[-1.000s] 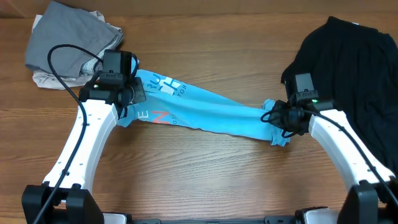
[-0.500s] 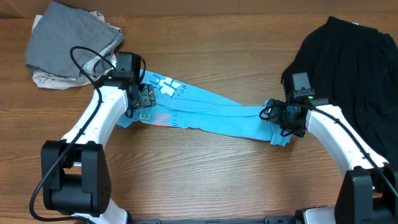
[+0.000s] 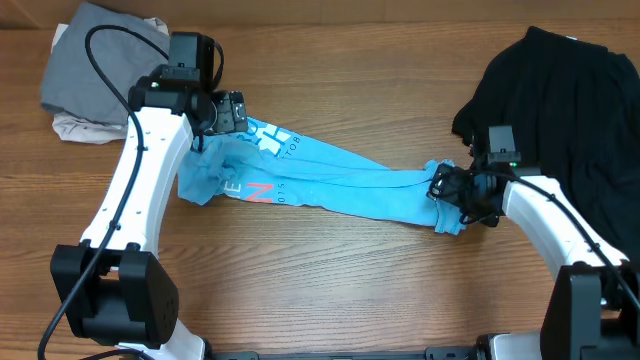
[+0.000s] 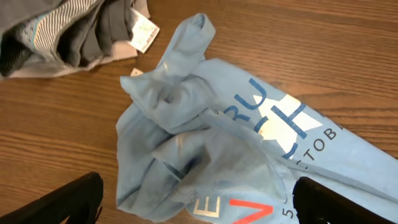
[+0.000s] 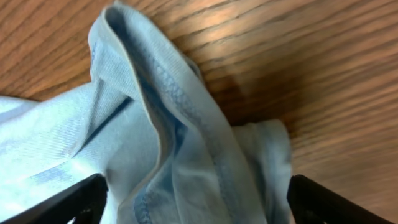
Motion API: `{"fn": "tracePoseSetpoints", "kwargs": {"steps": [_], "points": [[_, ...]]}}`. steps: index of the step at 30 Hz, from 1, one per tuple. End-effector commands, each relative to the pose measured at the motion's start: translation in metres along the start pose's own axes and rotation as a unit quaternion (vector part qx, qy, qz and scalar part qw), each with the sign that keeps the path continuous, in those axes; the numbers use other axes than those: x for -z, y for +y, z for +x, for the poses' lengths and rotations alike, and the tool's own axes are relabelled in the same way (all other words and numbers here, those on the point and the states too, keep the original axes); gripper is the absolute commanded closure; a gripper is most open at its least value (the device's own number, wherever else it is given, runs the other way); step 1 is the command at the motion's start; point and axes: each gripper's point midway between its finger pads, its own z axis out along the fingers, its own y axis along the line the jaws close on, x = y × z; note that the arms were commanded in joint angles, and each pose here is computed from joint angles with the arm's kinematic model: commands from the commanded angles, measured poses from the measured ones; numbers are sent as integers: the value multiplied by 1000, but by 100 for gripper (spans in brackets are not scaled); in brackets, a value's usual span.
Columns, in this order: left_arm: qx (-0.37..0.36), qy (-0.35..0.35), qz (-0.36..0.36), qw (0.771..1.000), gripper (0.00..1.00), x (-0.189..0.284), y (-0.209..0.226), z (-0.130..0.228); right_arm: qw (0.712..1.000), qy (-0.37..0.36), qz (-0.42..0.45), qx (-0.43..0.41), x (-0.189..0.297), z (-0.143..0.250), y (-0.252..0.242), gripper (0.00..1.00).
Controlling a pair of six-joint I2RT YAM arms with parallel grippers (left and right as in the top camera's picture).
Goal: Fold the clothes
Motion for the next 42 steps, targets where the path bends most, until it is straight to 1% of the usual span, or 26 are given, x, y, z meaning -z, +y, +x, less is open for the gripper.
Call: {"fn": "tracePoseSetpoints", "kwargs": {"steps": [1,5,10,11,13,14,15,16,17,18,21,27,32,35,38,39,42], "points": [[-22,-24,6,999,0,16,-4,-15,1000,15,-6,4,-10,8,-2,0],[-22,-38,9,999,0,33,-4,-27,1000,24,3,3,-25,7,-4,0],[-36,-58,11,998,0,49,-5,-41,999,53,12,-3,-48,15,-9,0],[-48,-64,10,997,0,52,-5,-44,998,63,14,-8,-53,19,-11,2],[-49,-68,4,996,0,53,-3,-47,997,71,17,-19,-55,22,-12,15],[-49,-68,4,996,0,53,-3,-47,997,75,11,-19,-55,23,-10,34],[-48,-69,4,996,0,53,-3,-47,997,78,2,-20,-54,24,-6,44],[-49,-68,4,996,0,53,-3,-47,996,81,-7,-20,-53,25,-3,69],[-49,-68,3,996,0,53,-3,-47,996,83,-13,-21,-51,26,-1,87],[-49,-68,1,996,0,53,-2,-47,996,83,-15,-24,-48,24,-1,96],[-47,-71,-10,996,2,54,2,-48,996,76,-16,-38,-26,11,-7,96],[-30,-68,-25,997,0,52,21,-50,999,10,-25,-30,63,-39,-37,96],[-13,-61,-35,997,0,50,39,-50,999,-13,-32,-18,93,-52,-43,96],[-7,-59,-38,998,0,49,46,-50,997,-13,-72,13,100,-52,-19,96],[-4,-59,-36,998,0,49,47,-50,995,-6,-87,50,97,-44,6,96],[-4,-59,-36,998,0,49,48,-50,993,-4,-94,71,95,-38,25,96],[-4,-59,-36,998,0,49,48,-50,989,-4,-98,107,89,-28,56,96]]}}
